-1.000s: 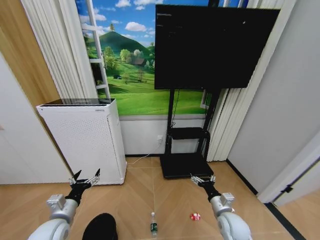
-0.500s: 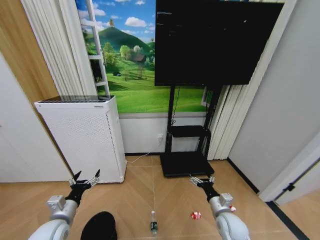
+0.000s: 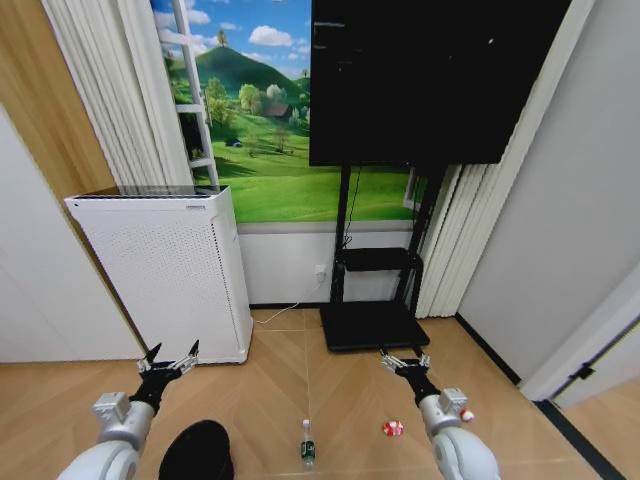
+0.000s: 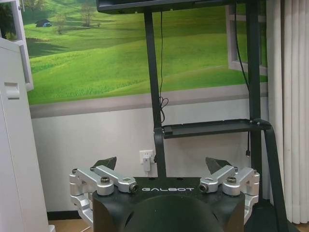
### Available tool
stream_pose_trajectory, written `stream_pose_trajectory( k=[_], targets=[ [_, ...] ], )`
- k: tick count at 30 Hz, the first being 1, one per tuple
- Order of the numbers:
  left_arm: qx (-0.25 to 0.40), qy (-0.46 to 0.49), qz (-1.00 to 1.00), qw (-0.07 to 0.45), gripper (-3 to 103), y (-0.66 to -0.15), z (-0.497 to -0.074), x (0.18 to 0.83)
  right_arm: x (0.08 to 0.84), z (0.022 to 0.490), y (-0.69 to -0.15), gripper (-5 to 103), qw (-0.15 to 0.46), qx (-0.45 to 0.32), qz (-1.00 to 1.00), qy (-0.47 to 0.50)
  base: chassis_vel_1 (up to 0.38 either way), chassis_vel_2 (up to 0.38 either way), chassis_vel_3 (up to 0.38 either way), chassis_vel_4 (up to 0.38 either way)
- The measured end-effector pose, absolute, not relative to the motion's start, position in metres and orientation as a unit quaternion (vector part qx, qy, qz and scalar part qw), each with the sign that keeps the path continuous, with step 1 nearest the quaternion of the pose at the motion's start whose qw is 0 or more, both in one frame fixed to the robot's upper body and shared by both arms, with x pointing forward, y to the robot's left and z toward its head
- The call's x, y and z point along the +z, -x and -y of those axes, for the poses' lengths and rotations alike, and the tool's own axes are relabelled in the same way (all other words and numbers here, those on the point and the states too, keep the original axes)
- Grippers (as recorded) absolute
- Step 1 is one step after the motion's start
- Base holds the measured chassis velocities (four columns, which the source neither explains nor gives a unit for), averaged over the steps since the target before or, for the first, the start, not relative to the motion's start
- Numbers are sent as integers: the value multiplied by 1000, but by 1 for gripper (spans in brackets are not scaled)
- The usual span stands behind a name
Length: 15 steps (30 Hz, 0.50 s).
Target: Pick up the trash bin and place the garbage on the floor into it.
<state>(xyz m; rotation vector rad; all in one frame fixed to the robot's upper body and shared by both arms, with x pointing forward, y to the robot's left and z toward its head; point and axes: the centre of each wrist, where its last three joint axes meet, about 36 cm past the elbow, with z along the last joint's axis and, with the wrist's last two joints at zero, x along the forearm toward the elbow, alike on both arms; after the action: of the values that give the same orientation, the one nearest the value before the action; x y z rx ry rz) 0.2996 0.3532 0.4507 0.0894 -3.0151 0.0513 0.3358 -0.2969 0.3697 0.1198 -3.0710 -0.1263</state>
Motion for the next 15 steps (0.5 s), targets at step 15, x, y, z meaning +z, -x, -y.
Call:
stream_pose_trajectory(
  k=[15],
  targets=[
    [7, -33, 997, 72, 100, -298, -355, 442, 364, 297, -337, 100, 37, -49, 997, -39, 0, 0, 0, 0]
  ],
)
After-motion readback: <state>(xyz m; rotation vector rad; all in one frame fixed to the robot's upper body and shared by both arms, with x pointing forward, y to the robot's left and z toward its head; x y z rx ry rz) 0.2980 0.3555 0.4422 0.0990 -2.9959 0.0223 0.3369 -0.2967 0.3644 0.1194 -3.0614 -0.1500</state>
